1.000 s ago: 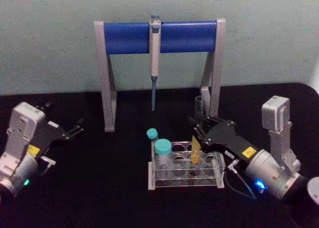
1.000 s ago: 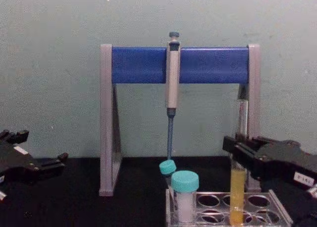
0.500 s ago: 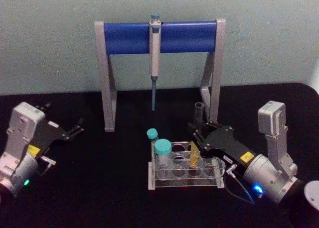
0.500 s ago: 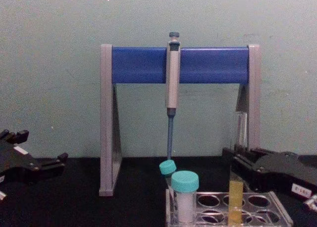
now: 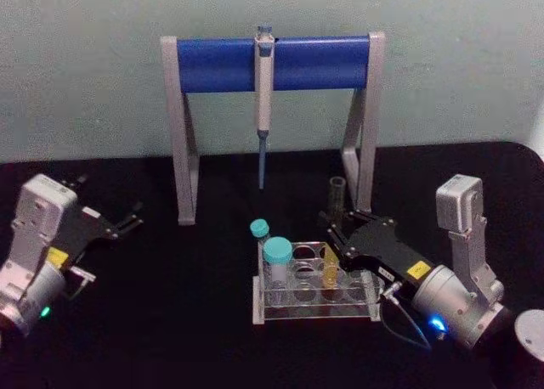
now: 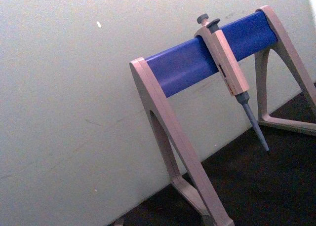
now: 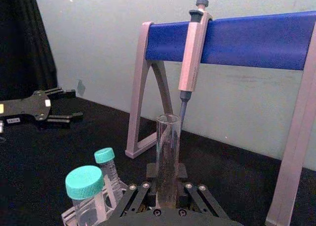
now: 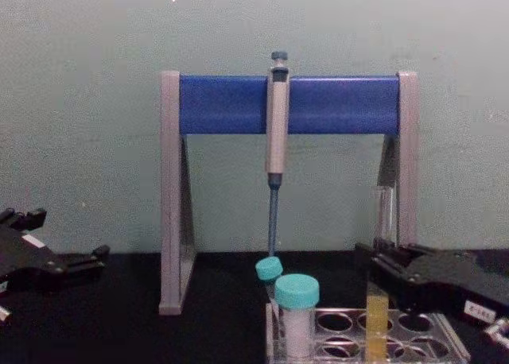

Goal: Pick up the test tube from the test tube rack, shake it, then place it back into the test tube rack.

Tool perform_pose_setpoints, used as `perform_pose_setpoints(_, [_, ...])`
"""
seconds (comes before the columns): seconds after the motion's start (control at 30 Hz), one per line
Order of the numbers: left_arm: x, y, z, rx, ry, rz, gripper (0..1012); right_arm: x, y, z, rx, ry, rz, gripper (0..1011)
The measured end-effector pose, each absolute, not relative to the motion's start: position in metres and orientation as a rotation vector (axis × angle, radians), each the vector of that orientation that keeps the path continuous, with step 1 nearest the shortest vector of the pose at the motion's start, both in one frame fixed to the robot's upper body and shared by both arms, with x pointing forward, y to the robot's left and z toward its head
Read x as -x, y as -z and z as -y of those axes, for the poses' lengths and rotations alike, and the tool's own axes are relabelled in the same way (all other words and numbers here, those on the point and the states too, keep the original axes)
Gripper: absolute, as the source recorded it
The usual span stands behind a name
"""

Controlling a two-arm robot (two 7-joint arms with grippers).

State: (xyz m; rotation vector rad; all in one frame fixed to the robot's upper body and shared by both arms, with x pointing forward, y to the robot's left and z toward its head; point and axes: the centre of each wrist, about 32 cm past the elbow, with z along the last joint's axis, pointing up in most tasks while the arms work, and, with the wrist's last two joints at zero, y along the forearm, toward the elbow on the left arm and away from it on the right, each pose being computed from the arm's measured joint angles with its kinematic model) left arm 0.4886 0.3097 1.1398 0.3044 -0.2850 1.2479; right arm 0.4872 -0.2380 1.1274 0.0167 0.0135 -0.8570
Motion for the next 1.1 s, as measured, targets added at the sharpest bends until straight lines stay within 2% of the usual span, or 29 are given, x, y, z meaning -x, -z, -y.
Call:
perform_pose_setpoints(0.4, [-0.4886, -1.1398, -0.3097, -0.304, -1.248, 0.285, 1010, -0.4873, -1.1275, 0.2383, -0.015, 0.857, -0.014, 239])
perform_pose_setpoints(0.63, [-0.4886, -1.1398, -0.3097, -0.304, -1.248, 0.285, 1010, -0.4873, -1.1275, 0.2386, -0.014, 0.857, -0.015, 469])
perform_pose_setpoints(0.67, [-0.4886, -1.1398, -0.3097, -0.304, -1.248, 0.285, 1009, -0.4873, -1.1275, 0.2386, -0.014, 0.857, -0.015, 469])
perform_pose_setpoints(0.73, [-0.4886, -1.1398, -0.3097, -0.304, -1.248, 0.285, 1010, -0.4873, -1.1276, 0.2386, -0.014, 0.857, -0.015, 572])
perform_pose_setpoints(1.1, [-0.4886, -1.1398, -0.3097, -0.304, -1.248, 0.285, 1010, -0.4873, -1.1278, 0.2385, -0.015, 0.856, -0.014, 898])
